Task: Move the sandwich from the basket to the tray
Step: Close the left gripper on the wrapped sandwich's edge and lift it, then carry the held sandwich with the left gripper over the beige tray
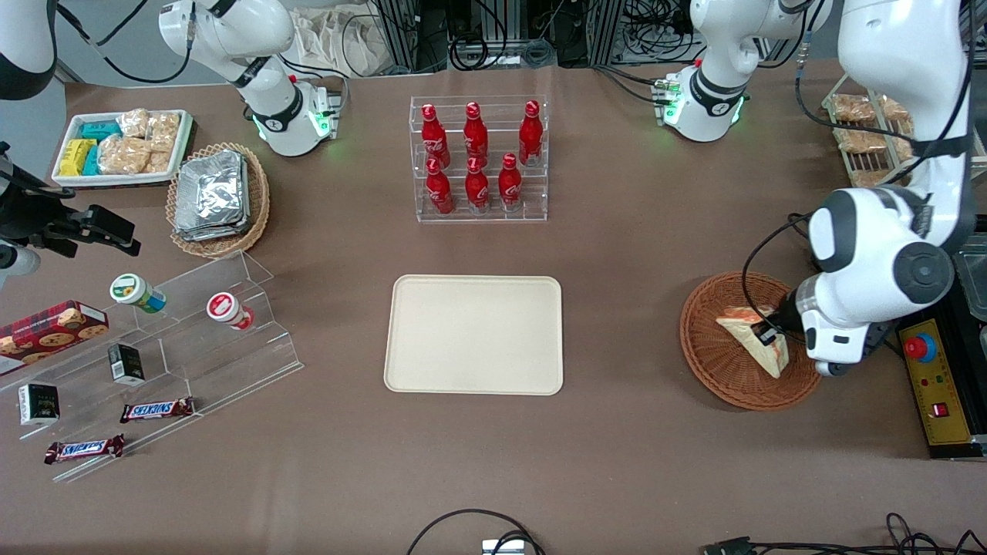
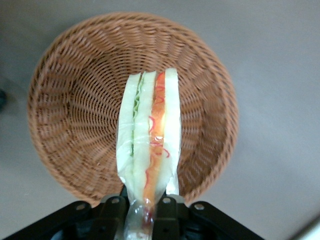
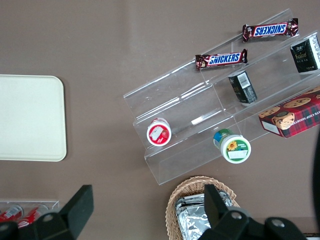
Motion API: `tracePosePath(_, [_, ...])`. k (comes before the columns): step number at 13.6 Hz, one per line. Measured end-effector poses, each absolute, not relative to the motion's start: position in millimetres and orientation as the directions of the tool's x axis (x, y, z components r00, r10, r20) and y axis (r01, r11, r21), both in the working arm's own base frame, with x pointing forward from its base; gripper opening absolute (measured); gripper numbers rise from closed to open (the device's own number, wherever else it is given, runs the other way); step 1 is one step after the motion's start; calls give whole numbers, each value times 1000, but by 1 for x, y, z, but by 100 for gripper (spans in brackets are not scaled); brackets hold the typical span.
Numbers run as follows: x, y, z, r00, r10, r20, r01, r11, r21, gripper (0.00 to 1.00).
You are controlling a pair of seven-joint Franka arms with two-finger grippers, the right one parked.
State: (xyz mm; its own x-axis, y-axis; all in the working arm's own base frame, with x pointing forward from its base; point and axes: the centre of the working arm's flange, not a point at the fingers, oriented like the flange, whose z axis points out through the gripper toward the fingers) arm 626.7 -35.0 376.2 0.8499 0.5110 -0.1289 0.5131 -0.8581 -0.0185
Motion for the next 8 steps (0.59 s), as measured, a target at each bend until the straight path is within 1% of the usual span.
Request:
tracePosePath(1, [633,-39,409,893,430,-133,433,-901,-7,18])
tracePosePath(3, [639,-57,478,970,215,-117,220,-975,26,18])
tracePosePath(5, [633,-88,530,992,70,-106,76,-996,51,18])
tracePosePath(6, [628,-111,544,994,19,-107,25,-998,53,18])
tracePosePath(8, [613,-171,552,992,-80,-99,-78,-997,20,18])
